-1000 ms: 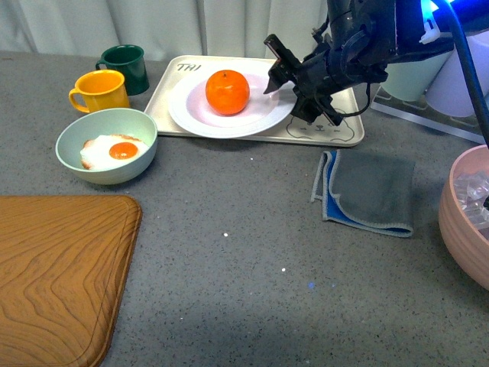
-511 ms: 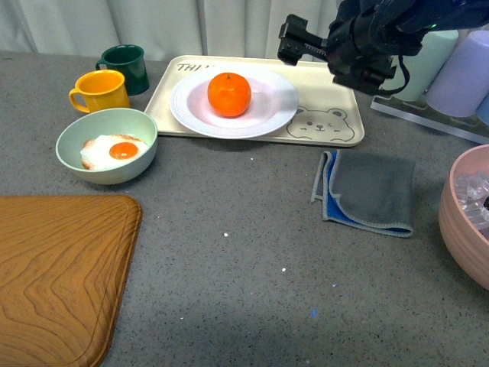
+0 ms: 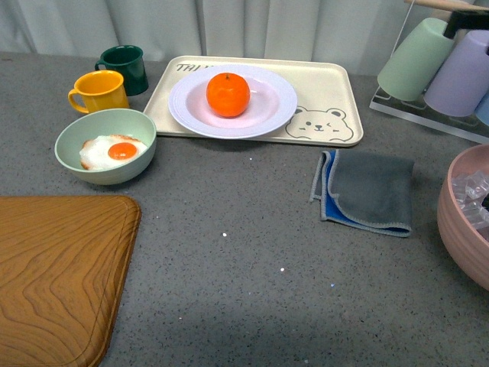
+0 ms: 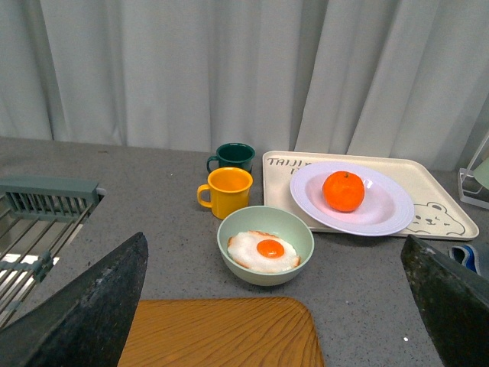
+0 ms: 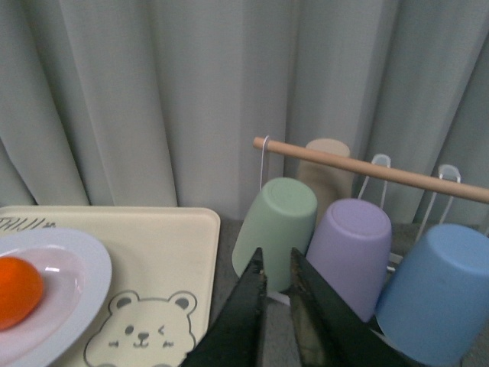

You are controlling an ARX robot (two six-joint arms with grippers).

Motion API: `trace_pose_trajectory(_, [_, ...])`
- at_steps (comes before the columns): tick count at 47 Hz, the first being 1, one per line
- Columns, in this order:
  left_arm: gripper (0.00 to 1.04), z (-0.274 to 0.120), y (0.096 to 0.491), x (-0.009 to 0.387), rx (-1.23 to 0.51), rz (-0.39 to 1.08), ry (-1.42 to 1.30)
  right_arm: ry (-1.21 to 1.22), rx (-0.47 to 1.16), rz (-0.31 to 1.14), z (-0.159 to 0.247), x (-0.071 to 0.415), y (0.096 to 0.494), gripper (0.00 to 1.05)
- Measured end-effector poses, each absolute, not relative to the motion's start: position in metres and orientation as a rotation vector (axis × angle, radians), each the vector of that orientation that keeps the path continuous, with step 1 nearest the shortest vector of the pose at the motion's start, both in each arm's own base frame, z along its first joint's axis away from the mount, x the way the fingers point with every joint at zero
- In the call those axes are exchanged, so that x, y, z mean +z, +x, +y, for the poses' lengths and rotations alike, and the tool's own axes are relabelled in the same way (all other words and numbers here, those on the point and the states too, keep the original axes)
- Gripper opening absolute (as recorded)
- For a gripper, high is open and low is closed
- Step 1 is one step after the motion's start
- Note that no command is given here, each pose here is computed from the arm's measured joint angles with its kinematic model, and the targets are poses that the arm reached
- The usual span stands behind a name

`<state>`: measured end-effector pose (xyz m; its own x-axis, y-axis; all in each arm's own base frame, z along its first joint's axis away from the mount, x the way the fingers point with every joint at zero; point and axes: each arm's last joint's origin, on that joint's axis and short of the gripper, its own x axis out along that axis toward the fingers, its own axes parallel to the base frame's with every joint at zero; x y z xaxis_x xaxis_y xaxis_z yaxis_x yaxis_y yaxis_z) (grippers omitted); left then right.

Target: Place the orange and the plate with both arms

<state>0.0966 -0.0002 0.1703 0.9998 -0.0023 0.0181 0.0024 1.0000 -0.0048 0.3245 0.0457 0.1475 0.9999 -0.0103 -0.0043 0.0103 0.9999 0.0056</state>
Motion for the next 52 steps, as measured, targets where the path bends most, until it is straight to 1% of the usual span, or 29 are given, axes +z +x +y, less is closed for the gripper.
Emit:
trace_pose_trajectory(2, [0.98,0.0,0.097,0.17,-0.003,-0.018,-0.005,0.003,-0.004,0.013,0.042,0.147,0.312,0.03])
trace_pose_trajectory(3, [0.98,0.0,0.097,0.17,-0.002,-0.018,-0.005,-0.001,-0.001,0.013,0.039,0.148,0.304,0.01])
trace_pose_trajectory(7, [0.98,0.0,0.097,0.17,-0.002,-0.018,-0.005,-0.003,0.007,0.03,0.033,0.152,0.281,0.01])
trace_pose_trajectory(16, [0.98,0.0,0.097,0.17,-0.002,-0.018,-0.005,0.001,0.0,0.004,0.022,0.163,0.248,0.01])
trace_pose_trajectory(25, [0.98,0.0,0.097,0.17,-0.002,-0.018,-0.005,0.0,0.0,0.018,0.013,0.16,0.214,0.01])
trace_pose_trajectory(30, [0.98,0.0,0.097,0.17,-0.002,-0.018,-0.005,0.0,0.023,0.017,0.006,0.161,0.201,0.01])
trace_pose_trajectory(36, [0.98,0.0,0.097,0.17,-0.002,-0.018,-0.005,0.0,-0.003,0.018,0.001,0.161,0.189,0.01])
trace_pose_trajectory(52, [0.98,0.0,0.097,0.17,-0.002,-0.018,-0.005,0.001,0.0,0.014,0.0,0.162,0.162,0.01])
